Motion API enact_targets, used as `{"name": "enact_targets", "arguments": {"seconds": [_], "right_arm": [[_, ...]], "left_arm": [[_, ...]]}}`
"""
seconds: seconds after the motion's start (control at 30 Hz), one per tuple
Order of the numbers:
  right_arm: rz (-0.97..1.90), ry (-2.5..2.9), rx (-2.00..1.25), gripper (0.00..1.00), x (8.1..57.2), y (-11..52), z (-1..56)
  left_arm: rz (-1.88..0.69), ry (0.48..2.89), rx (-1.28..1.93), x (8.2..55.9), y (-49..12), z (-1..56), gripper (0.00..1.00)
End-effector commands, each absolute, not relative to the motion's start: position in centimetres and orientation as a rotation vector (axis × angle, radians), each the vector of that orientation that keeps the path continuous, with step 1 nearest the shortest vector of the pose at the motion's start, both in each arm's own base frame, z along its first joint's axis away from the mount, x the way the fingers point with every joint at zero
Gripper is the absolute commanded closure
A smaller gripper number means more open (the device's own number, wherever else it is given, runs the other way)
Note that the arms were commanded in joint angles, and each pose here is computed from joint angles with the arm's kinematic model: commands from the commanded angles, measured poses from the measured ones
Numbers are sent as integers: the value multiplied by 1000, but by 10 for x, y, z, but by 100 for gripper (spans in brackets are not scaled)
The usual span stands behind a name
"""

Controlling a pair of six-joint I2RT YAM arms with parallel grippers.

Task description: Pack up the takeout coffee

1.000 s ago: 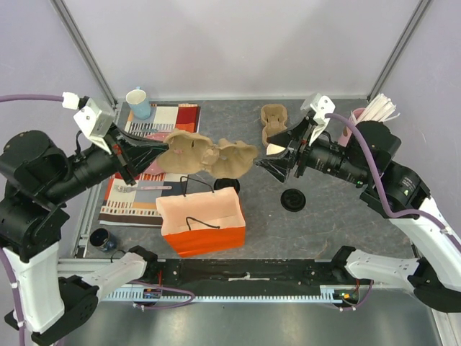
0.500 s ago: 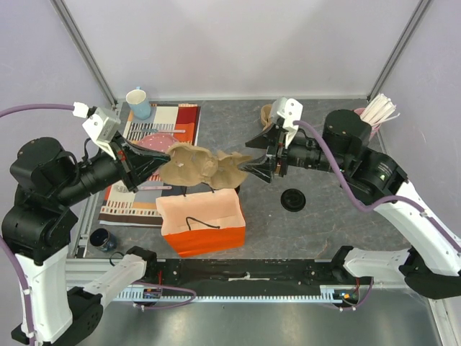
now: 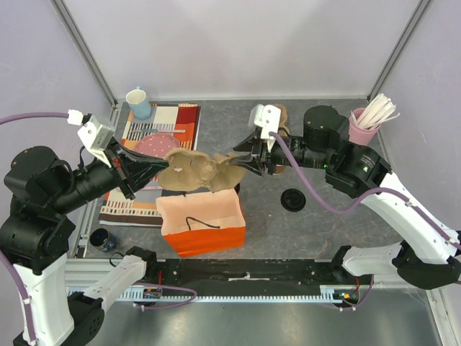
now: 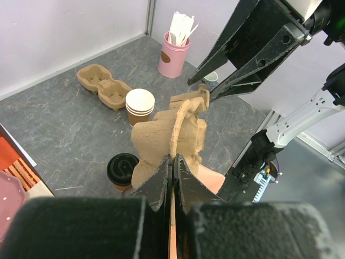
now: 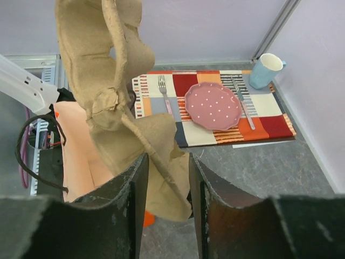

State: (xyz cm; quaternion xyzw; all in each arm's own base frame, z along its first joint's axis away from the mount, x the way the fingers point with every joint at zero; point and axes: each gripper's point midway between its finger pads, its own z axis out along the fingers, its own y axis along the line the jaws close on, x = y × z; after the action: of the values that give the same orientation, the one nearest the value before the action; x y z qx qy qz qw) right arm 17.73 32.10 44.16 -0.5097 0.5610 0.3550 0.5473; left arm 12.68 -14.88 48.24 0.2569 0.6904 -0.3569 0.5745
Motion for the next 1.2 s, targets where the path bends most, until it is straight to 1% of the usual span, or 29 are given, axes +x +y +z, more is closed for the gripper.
{"name": "enact_targets", "arguments": {"seconds": [0.0,0.07,0.2,0.27,0.3,0.33,0.4,0.43,0.5,0.53,0.6,0.63,0.67,0.73,0.77,0.83,0.87,0.93,0.97,1.07,1.17], "right_arm": [[807,1253,-1244,60,176,323,454],[819,1257,-1260,60,174,325,451],[817,1270,-1269,57,175,332,446],[810,1274,-1265,59,175,335,445],[799,1276,-1256,62,177,336,447],[794,1268,-1250,68,177,335,450],[792,1261,-1239,75,177,334,455],[787,1264,-1236,81,178,334,455],[786,1262,-1233,84,176,331,458],[784,1273,-1237,88,176,330,456],[781,1284,-1241,93,176,328,455],[778,1300,-1250,98,175,327,451],[774,1307,-1255,100,175,326,450],[777,1320,-1280,100,172,325,445],[789,1311,-1302,100,168,325,444],[813,1319,-1336,100,162,325,439],[825,1311,-1353,100,159,327,438],[853,1317,-1388,100,153,327,434],[854,1312,-1400,100,153,328,434],[880,1296,-1433,100,145,328,433],[933,1229,-1476,100,129,328,440]], "left_arm": [[-873,1609,588,128,-153,487,98],[-859,1610,575,131,-151,488,98],[-861,1623,553,136,-151,486,98],[-871,1624,557,136,-152,486,98],[-870,1625,556,137,-152,486,98],[-870,1623,556,136,-152,486,98],[-865,1626,556,136,-152,485,98],[-863,1626,554,137,-152,485,98],[-842,1630,541,140,-149,483,98],[-834,1635,537,140,-148,481,98],[-800,1649,525,145,-144,476,98],[-789,1644,527,144,-143,475,98],[-782,1653,527,144,-142,472,94],[-753,1651,525,144,-138,470,84],[-743,1654,524,145,-137,468,75],[-706,1652,518,146,-133,467,66],[-694,1657,514,146,-131,465,59],[-652,1658,508,149,-126,462,53],[-631,1653,505,149,-123,461,47],[-569,1652,468,152,-113,461,42],[-466,1642,439,160,-98,462,39]]}}
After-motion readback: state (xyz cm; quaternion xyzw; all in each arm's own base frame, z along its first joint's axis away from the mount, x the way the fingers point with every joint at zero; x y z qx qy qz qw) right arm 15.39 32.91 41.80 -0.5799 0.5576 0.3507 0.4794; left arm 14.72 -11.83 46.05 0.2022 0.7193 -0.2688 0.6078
